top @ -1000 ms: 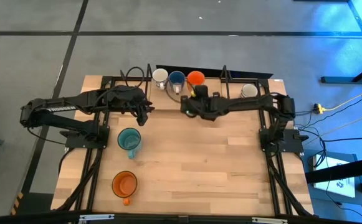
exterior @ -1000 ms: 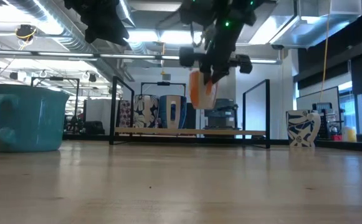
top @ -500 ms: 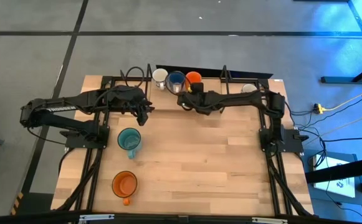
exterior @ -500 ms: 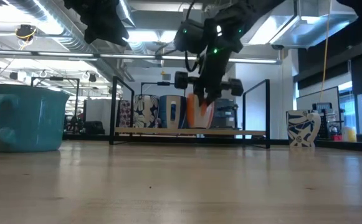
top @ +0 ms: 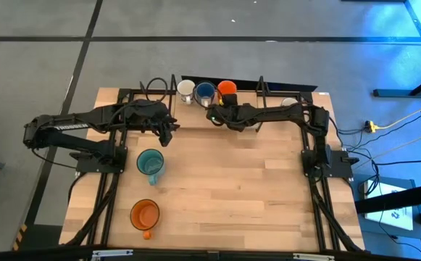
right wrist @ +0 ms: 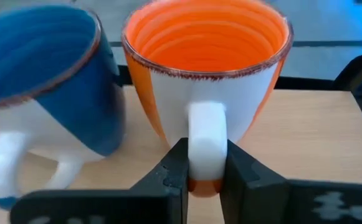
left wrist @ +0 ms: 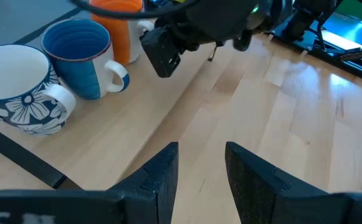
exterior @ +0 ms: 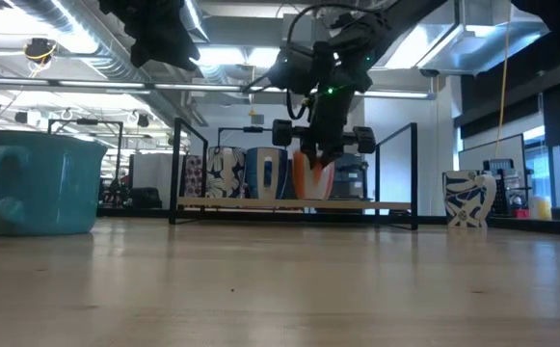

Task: Place coffee mugs
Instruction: Put the right orange mug on the shelf, then put the white blue patterned mug on the shelf

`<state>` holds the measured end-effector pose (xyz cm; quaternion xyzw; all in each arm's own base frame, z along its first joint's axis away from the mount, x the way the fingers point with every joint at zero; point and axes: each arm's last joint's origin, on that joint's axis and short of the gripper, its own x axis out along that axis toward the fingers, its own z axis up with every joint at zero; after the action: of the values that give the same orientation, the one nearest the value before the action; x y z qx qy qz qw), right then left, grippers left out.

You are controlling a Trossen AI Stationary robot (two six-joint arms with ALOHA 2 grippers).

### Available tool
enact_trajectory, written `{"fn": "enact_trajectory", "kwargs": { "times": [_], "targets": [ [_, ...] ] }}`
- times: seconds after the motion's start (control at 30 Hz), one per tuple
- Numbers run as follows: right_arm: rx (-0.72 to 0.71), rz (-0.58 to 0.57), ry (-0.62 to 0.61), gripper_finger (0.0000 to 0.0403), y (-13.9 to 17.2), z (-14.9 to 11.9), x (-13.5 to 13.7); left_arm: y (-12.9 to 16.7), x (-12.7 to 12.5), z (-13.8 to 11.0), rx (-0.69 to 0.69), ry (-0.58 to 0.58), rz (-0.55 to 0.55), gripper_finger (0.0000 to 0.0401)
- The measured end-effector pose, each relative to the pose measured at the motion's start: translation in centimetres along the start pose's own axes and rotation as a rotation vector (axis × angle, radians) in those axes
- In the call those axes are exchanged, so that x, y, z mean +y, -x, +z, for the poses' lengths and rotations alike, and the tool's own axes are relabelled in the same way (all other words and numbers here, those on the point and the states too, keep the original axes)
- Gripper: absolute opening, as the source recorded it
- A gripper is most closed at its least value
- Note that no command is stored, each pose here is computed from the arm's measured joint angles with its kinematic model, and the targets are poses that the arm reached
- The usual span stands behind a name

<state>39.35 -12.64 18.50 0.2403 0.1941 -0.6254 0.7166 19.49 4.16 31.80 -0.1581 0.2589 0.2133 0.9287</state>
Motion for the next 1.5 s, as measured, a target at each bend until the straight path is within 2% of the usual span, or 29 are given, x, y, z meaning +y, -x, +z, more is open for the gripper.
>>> {"fn": "enact_trajectory", "kwargs": {
  "times": [0.23,0.43,1.03,1.13,1.33,1.5],
  "targets": [
    [0.013,0.045,0.023,0.0041,-0.3,-0.3,0.6,0.0,0.0,0.0,-0.003,0.0,0.0,0.0126],
    [0.02,0.051,0.027,0.0056,-0.2,-0.3,0.6,0.0,0.0,0.0,-0.006,0.0,0.007,0.0126],
    [0.045,0.062,0.032,0.0061,-0.2,-0.4,0.6,0.0,0.0,0.0,-0.006,0.0,0.008,0.0126],
    [0.059,0.071,0.033,0.0079,-0.3,-0.5,0.6,0.0,0.0,0.0,-0.006,0.0,0.008,0.0126],
    [0.057,0.066,0.036,0.0151,0.0,-0.3,0.5,0.0,0.0,0.0,-0.006,0.0,0.008,0.0126],
    [0.032,0.085,0.039,0.0186,1.2,1.1,0.2,0.0,0.0,0.0,-0.006,0.0,0.007,0.0126]
  ]
}}
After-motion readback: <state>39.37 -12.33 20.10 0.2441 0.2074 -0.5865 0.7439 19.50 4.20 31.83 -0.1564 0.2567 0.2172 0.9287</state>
